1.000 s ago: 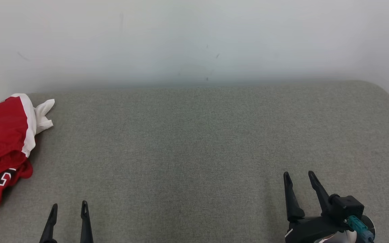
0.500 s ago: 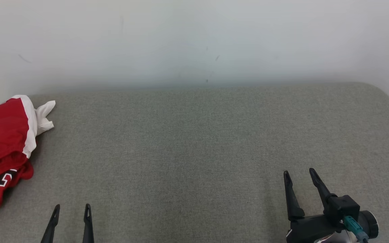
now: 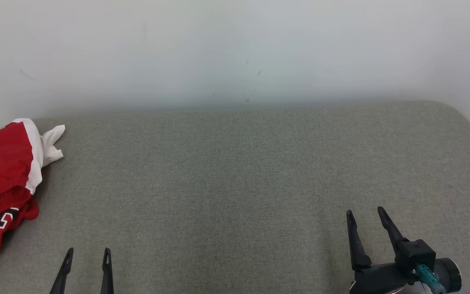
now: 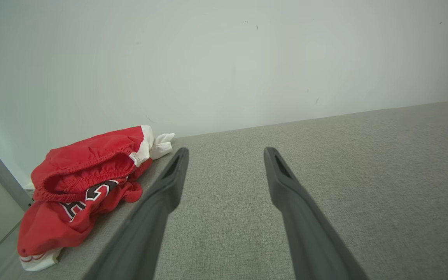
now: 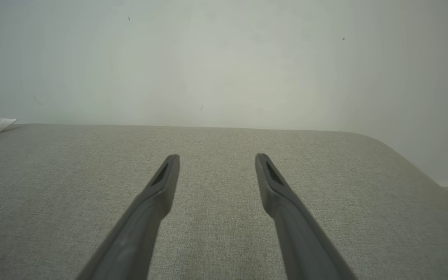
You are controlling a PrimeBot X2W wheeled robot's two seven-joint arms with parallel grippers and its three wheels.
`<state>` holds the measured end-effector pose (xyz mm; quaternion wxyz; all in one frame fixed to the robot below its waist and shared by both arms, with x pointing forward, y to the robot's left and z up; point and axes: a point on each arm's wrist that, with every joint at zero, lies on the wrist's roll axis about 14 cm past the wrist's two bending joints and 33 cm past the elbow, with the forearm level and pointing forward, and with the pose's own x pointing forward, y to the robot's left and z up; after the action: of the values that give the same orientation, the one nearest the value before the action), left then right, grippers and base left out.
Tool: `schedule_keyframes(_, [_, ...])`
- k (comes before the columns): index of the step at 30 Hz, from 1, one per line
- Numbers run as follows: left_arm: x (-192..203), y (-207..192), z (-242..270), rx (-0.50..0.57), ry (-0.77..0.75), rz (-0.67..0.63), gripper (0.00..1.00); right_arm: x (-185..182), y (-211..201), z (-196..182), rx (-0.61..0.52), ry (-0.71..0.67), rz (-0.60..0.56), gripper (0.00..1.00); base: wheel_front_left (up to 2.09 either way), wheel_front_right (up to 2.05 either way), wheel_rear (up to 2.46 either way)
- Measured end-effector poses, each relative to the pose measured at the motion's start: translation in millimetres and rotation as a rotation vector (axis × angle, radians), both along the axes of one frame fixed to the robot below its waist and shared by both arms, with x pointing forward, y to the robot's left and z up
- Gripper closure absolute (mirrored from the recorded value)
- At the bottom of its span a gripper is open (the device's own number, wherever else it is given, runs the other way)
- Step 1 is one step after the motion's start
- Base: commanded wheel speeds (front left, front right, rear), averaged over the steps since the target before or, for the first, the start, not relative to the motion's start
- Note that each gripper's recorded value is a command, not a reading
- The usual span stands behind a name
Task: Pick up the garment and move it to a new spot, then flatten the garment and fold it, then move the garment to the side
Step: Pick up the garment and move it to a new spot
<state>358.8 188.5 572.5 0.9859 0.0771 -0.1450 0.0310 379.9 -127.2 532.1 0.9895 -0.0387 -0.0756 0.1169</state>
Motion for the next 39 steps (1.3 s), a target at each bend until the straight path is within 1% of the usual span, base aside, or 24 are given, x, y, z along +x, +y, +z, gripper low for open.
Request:
schedule_keyframes(10, [-1, 0, -3, 0.001, 0.009, 0.002, 0.0, 0, -2, -4, 0.002, 0.011, -0.005, 0.0, 0.0, 0.0, 0.0])
schedule_keyframes(15, [-2, 8, -5, -0.001, 0.015, 0.028, 0.0, 1, -2, -5, 0.013, 0.015, -0.005, 0.0, 0.0, 0.0, 0.0])
schedule_keyframes(20, [-8, 22, -5, 0.0, 0.015, 0.069, 0.0, 5, 9, -6, 0.021, 0.02, 0.024, 0.0, 0.0, 0.0, 0.0])
schedule_keyframes(28, [-29, 62, -7, -0.001, 0.021, 0.197, 0.0, 13, 37, -9, 0.032, 0.034, 0.103, 0.0, 0.0, 0.0, 0.0])
schedule_keyframes(39, [-75, 119, -10, -0.026, 0.025, 0.409, 0.0, 22, 93, -13, 0.04, 0.05, 0.261, 0.0, 0.0, 0.0, 0.0])
